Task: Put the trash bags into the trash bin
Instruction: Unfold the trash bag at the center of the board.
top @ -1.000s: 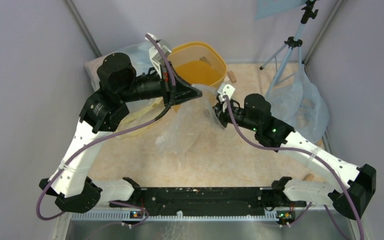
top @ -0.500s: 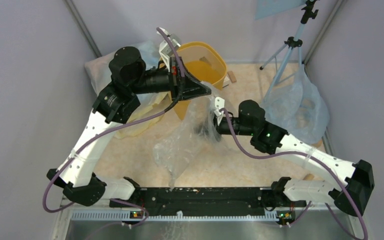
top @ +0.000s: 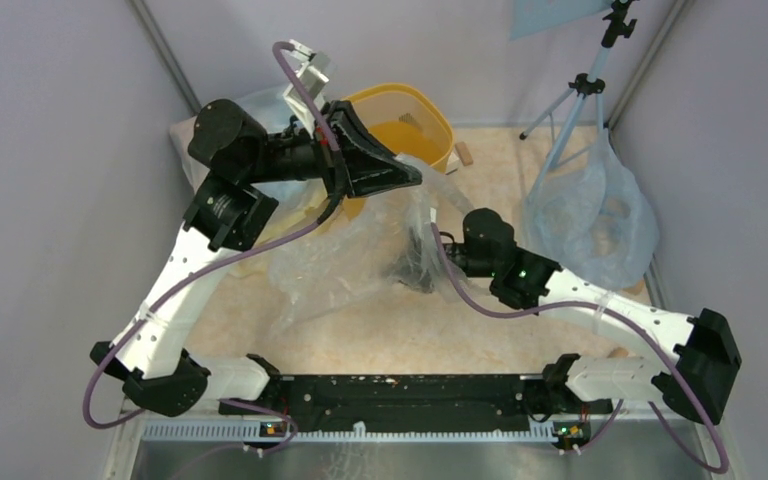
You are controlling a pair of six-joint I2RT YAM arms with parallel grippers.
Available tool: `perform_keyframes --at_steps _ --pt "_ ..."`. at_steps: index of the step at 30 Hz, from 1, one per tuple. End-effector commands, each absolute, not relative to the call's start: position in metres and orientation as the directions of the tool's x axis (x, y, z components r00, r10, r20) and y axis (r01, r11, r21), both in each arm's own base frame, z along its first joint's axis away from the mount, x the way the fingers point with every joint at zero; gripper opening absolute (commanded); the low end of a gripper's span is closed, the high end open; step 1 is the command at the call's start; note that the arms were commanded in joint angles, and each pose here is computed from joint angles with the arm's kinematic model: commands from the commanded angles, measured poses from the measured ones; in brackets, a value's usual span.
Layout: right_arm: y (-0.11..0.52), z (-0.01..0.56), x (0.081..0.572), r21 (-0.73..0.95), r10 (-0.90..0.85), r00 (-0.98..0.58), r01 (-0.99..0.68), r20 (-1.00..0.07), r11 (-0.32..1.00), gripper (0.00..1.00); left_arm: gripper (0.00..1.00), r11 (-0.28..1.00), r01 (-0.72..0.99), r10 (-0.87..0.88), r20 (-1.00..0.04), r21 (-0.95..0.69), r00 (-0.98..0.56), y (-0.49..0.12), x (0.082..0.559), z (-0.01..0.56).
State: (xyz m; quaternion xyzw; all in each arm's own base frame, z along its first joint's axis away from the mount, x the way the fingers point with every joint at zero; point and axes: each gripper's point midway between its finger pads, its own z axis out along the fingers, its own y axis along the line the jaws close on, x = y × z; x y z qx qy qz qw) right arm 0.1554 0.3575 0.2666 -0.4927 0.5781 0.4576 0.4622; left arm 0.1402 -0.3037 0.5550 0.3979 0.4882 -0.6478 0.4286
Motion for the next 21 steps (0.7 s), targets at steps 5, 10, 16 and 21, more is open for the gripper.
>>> perform_keyframes --at_steps 5,10,16,21 --pt "0.346 0.224 0.175 0.09 -0.232 -0.153 -0.961 -0.961 0.261 0.0 0.0 -0.177 0.979 -0.323 -0.934 -0.098 -0.152 -0.271 0.099 0.616" --pt "0.326 0.187 0.188 0.081 -0.324 -0.219 -0.917 -0.92 0.39 0.0 0.0 -0.142 0.987 -0.354 -0.928 -0.068 -0.115 -0.26 0.09 0.63" --pt "0.311 0.178 0.193 0.052 -0.364 -0.237 -0.891 -0.901 0.452 0.0 0.0 -0.119 0.986 -0.319 -0.936 -0.119 -0.152 -0.267 0.101 0.617" --pt "0.321 0.225 0.174 0.06 -0.245 -0.148 -0.94 -0.958 0.336 0.0 0.0 -0.141 0.972 -0.255 -0.942 -0.186 -0.217 -0.282 0.117 0.59"
